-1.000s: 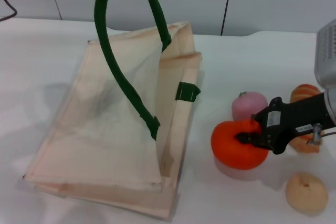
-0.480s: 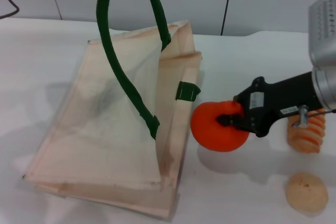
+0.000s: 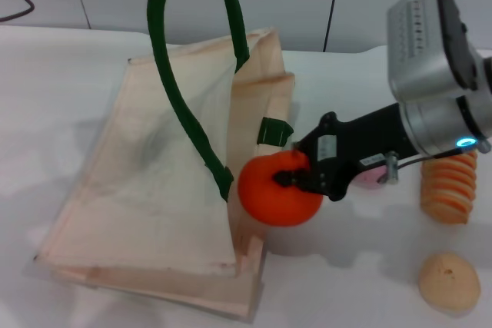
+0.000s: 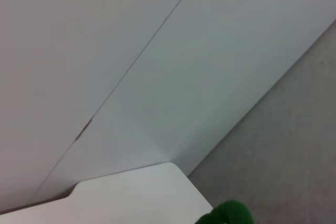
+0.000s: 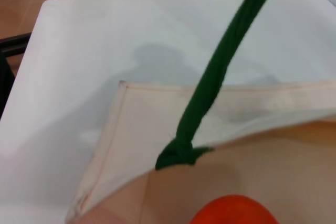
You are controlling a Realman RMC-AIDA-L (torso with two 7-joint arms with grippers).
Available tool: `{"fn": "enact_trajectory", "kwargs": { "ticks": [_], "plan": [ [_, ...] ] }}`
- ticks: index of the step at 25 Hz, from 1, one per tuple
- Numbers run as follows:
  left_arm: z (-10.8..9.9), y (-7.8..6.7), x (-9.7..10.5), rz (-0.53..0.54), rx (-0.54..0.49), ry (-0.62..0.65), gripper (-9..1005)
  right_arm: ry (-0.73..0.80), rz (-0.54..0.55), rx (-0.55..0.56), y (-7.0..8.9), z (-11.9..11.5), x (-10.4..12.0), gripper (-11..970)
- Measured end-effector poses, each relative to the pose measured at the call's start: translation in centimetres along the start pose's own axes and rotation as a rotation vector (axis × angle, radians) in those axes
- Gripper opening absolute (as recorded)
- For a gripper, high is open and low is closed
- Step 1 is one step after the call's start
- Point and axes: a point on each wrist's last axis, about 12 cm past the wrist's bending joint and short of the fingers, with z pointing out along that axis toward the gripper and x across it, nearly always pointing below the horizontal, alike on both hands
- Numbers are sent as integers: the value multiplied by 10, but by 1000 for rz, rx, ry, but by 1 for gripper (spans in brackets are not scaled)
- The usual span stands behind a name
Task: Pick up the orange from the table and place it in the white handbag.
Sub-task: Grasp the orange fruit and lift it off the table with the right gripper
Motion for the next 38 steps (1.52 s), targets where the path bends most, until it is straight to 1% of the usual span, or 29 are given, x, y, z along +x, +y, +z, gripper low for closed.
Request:
{"fn": "enact_trajectory", "kwargs": {
  "ticks": [10, 19, 24, 29, 34, 38],
  "plan": [
    [2, -2, -3, 5, 6, 1, 134, -40, -53, -9, -4, 15, -21, 98],
    [4, -3, -5, 7, 10, 2, 134, -67, -58, 14, -11, 33, -31, 95],
    [6, -5, -8, 13, 15, 3, 134, -62, -53, 36, -17, 43, -33, 92],
    [11, -6, -10, 13, 37, 4, 135, -63, -28, 76, -23, 48, -31, 93],
    [11, -7, -12, 18, 51, -8, 135, -83, -13, 105, -27, 49, -32, 94],
    [12, -7, -13, 16, 63, -4, 135, -95, -21, 95, -27, 54, -34, 92]
  ]
}}
